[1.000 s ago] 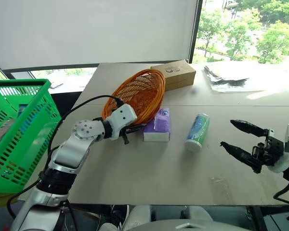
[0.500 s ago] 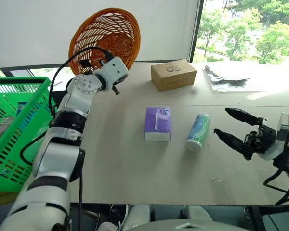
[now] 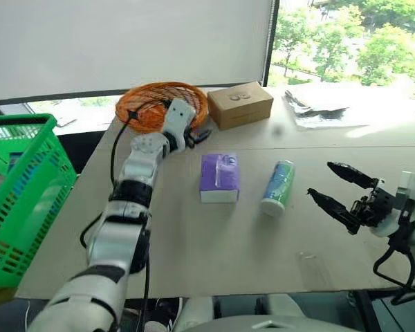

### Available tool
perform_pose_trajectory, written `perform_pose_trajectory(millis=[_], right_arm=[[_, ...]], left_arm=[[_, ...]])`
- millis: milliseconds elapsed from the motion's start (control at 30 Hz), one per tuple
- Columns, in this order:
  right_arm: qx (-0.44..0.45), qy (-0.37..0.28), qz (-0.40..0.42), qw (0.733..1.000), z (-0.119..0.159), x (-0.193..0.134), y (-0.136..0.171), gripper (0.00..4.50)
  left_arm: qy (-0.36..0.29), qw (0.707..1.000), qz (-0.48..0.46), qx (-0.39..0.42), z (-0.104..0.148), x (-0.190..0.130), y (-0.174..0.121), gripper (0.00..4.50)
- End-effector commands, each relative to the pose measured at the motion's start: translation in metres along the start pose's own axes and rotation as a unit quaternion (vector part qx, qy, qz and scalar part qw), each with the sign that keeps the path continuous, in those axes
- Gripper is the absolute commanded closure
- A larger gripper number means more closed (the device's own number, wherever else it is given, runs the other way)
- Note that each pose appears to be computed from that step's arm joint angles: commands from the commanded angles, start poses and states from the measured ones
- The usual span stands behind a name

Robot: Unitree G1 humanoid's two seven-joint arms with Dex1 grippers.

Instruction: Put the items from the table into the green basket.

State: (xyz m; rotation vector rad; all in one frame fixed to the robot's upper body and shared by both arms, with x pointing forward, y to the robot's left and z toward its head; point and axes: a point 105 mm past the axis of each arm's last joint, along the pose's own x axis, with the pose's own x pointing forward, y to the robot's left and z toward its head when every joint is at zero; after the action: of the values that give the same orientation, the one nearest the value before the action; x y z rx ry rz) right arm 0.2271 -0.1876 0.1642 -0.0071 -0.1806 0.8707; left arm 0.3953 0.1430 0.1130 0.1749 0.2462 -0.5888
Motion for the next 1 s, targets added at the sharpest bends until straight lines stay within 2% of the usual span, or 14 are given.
perform_pose_trajectory(millis=[33, 133, 233, 367, 633, 667, 733, 800, 867, 1000], right_arm=[[-0.037, 0.013, 0.0, 0.999, 0.01, -0.008, -0.002, 0.0], [-0.032, 0.064, 0.002, 0.997, 0.0, -0.021, -0.008, 0.0], [-0.03, 0.097, 0.012, 0.995, -0.004, -0.029, -0.014, 0.0], [-0.04, 0.115, 0.026, 0.992, -0.001, -0.032, -0.019, 0.0], [-0.053, 0.094, 0.029, 0.994, 0.008, -0.027, -0.021, 0.0], [-0.054, 0.093, 0.031, 0.994, 0.008, -0.026, -0.021, 0.0], [-0.055, 0.093, 0.032, 0.994, 0.008, -0.025, -0.021, 0.0], [-0.055, 0.093, 0.033, 0.994, 0.008, -0.026, -0.021, 0.0], [-0.054, 0.093, 0.034, 0.994, 0.008, -0.026, -0.022, 0.0], [-0.055, 0.091, 0.037, 0.994, 0.008, -0.025, -0.023, 0.0]], left_arm=[[0.004, 0.997, 0.046, -0.061, 0.019, -0.03, -0.015, 1.35], [0.056, 0.985, 0.074, -0.146, -0.008, -0.045, -0.035, 1.35], [0.116, 0.975, 0.095, -0.164, -0.035, -0.051, -0.048, 1.35], [0.147, 0.96, 0.128, -0.201, -0.047, -0.054, -0.049, 1.35], [0.177, 0.936, 0.14, -0.269, -0.065, -0.054, -0.063, 1.35], [0.176, 0.935, 0.139, -0.276, -0.065, -0.053, -0.064, 1.93], [0.176, 0.933, 0.139, -0.281, -0.066, -0.052, -0.065, 2.6], [0.176, 0.933, 0.139, -0.281, -0.066, -0.051, -0.066, 3.59], [0.177, 0.933, 0.14, -0.282, -0.067, -0.051, -0.067, 4.33], [0.167, 0.932, 0.144, -0.289, -0.064, -0.05, -0.065, 4.42]])
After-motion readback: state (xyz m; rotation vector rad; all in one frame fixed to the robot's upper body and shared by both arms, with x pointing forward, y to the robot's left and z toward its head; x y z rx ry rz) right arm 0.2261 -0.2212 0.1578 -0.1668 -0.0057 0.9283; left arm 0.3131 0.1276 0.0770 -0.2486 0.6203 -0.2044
